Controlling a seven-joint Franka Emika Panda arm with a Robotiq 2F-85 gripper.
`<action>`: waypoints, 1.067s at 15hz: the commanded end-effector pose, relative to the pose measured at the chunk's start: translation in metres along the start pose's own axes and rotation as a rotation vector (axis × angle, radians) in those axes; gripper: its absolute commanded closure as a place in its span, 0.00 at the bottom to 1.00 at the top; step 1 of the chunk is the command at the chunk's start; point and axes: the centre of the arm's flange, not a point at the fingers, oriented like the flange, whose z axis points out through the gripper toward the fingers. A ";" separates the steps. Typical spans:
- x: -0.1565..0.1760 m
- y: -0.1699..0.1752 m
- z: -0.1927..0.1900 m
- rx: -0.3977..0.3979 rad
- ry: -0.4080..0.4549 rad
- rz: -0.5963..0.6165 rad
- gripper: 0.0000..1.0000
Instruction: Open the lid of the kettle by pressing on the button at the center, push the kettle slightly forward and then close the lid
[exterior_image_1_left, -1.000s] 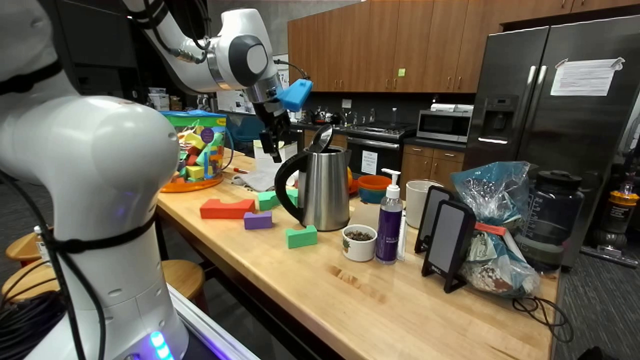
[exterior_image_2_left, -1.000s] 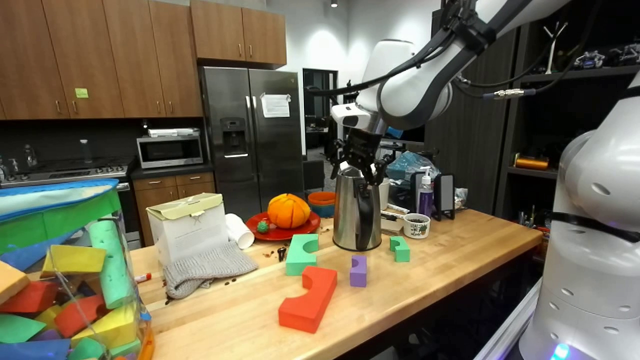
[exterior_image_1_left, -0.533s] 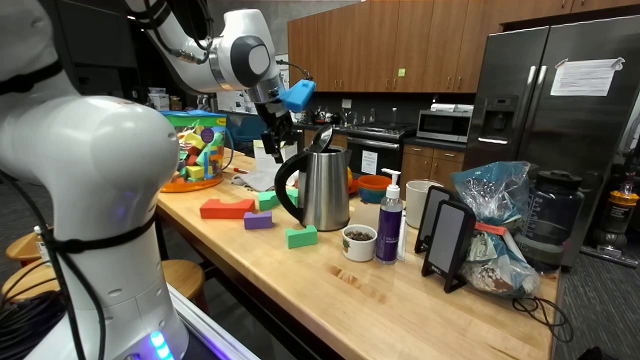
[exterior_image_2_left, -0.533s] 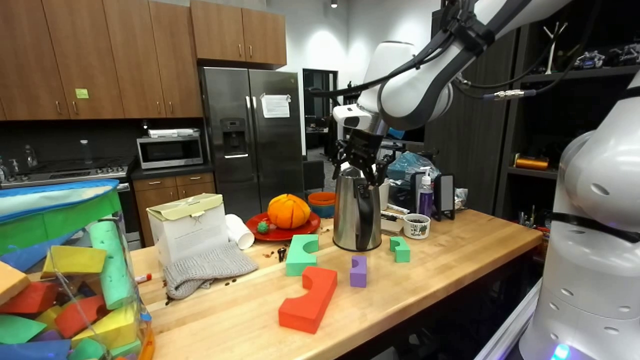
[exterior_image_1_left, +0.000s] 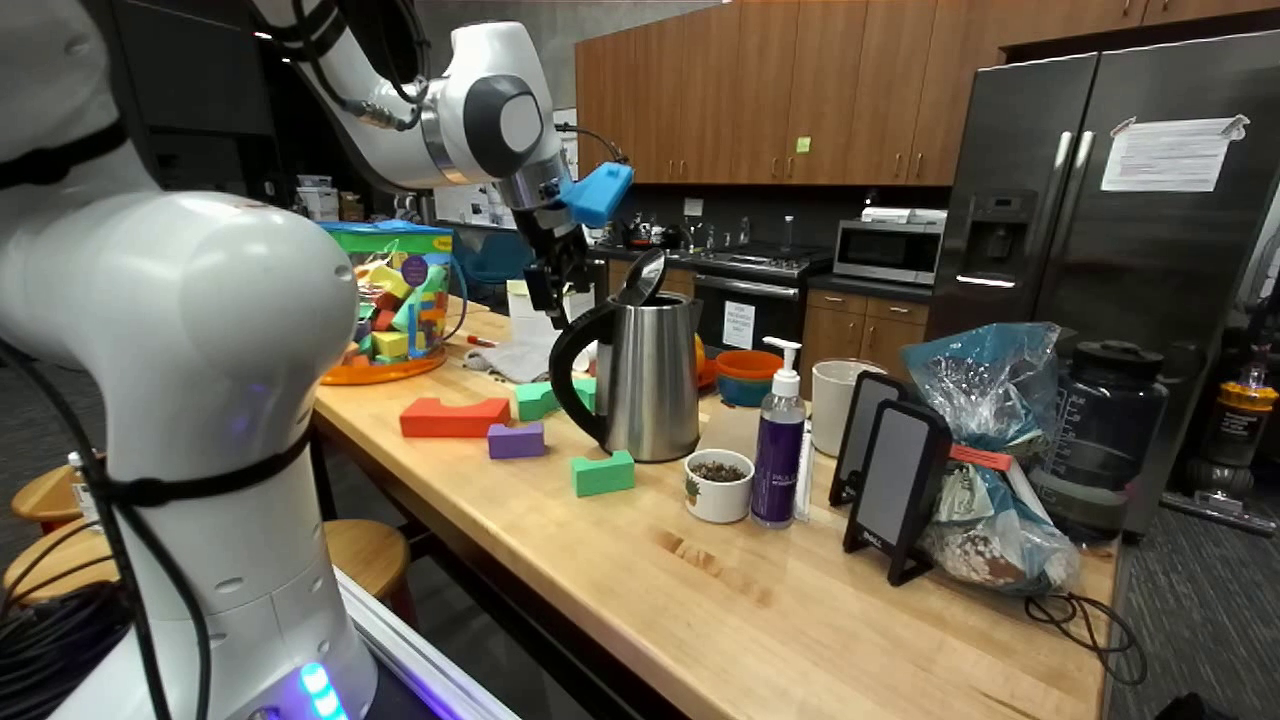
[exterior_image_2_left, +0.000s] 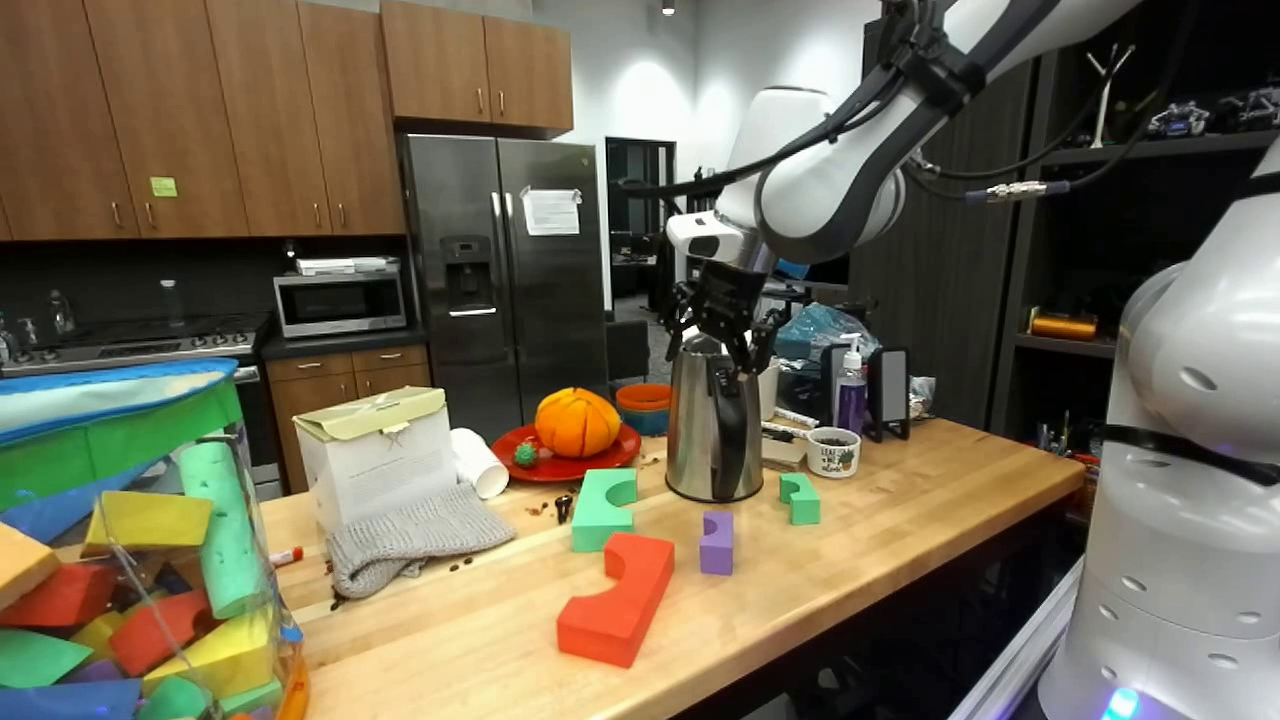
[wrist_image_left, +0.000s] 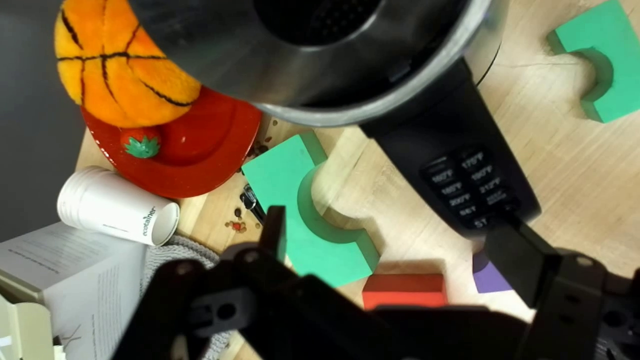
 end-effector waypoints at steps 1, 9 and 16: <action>-0.006 -0.004 0.004 -0.014 -0.004 -0.009 0.00; -0.008 -0.002 0.008 -0.019 -0.010 -0.003 0.00; -0.011 -0.001 0.013 -0.009 -0.002 -0.001 0.00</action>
